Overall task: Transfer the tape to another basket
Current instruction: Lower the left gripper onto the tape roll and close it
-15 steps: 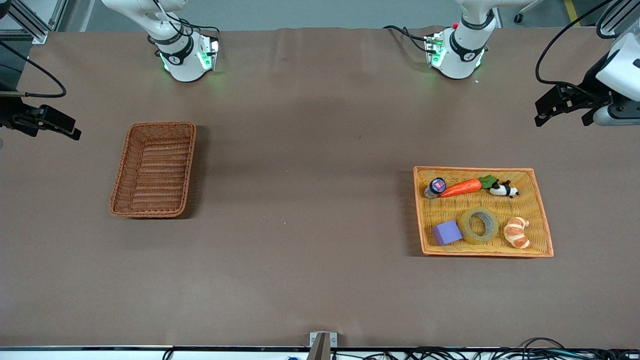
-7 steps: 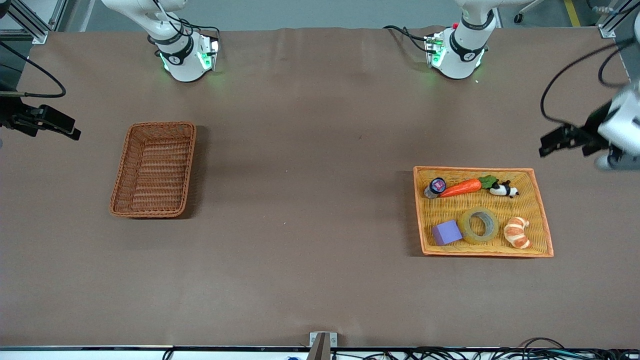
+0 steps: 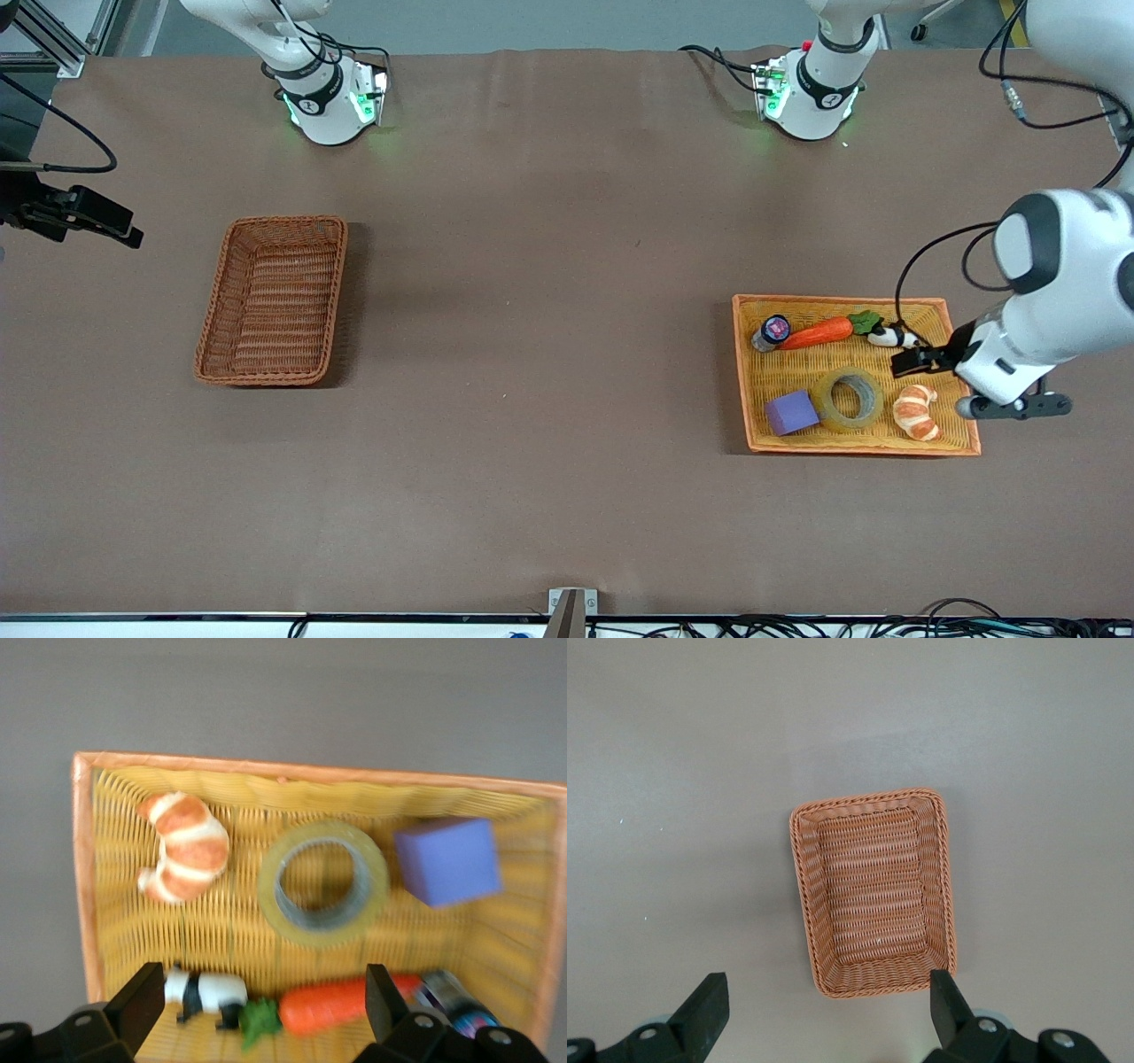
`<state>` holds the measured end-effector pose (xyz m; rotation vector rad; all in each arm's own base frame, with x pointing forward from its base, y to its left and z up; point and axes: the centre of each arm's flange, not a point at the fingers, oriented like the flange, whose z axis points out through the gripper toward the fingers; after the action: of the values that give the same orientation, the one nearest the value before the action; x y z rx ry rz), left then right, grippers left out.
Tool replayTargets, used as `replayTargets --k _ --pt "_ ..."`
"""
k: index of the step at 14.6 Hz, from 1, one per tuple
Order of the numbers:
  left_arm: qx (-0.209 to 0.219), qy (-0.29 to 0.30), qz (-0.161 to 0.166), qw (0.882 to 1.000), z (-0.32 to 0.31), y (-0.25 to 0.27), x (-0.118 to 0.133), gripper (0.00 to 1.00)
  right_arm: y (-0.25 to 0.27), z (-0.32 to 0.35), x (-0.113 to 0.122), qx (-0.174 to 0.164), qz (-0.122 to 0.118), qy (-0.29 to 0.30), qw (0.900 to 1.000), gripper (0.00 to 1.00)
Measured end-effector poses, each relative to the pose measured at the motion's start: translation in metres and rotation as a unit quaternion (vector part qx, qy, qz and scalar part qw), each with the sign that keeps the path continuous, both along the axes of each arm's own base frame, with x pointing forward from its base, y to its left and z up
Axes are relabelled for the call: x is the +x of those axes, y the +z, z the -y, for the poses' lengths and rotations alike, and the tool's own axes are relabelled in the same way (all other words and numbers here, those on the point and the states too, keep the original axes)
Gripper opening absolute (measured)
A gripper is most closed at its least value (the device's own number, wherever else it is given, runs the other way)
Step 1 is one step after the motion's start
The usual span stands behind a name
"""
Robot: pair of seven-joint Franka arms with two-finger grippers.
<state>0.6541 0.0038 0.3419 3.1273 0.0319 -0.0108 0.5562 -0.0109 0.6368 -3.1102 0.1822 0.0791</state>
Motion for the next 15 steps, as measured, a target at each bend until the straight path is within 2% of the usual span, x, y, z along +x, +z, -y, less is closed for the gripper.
replayTargets --k 6,7,8,9,11,15 --pt "0.005 -0.012 -0.017 1.0 0.001 -0.096 0.007 1.0 0.0 0.0 0.0 0.0 0.0 0.0 1.0 1.0" --pt "0.004 -0.013 -0.021 1.0 0.003 -0.104 0.007 0.97 0.0 0.0 0.0 0.0 0.0 0.0 1.0 1.0" --pt "0.003 -0.014 -0.026 1.0 0.003 -0.11 0.007 0.89 0.0 0.0 0.0 0.0 0.0 0.0 1.0 1.0" --pt "0.002 -0.014 -0.029 0.999 0.003 -0.116 0.007 0.89 0.0 0.0 0.0 0.0 0.0 0.0 1.0 1.0" --pt "0.002 -0.013 -0.036 0.999 0.003 -0.125 0.006 0.74 0.0 0.0 0.0 0.0 0.0 0.0 1.0 1.0" --pt "0.001 -0.015 -0.041 0.999 0.002 -0.133 0.006 0.31 0.0 0.0 0.0 0.0 0.0 0.0 1.0 1.0"
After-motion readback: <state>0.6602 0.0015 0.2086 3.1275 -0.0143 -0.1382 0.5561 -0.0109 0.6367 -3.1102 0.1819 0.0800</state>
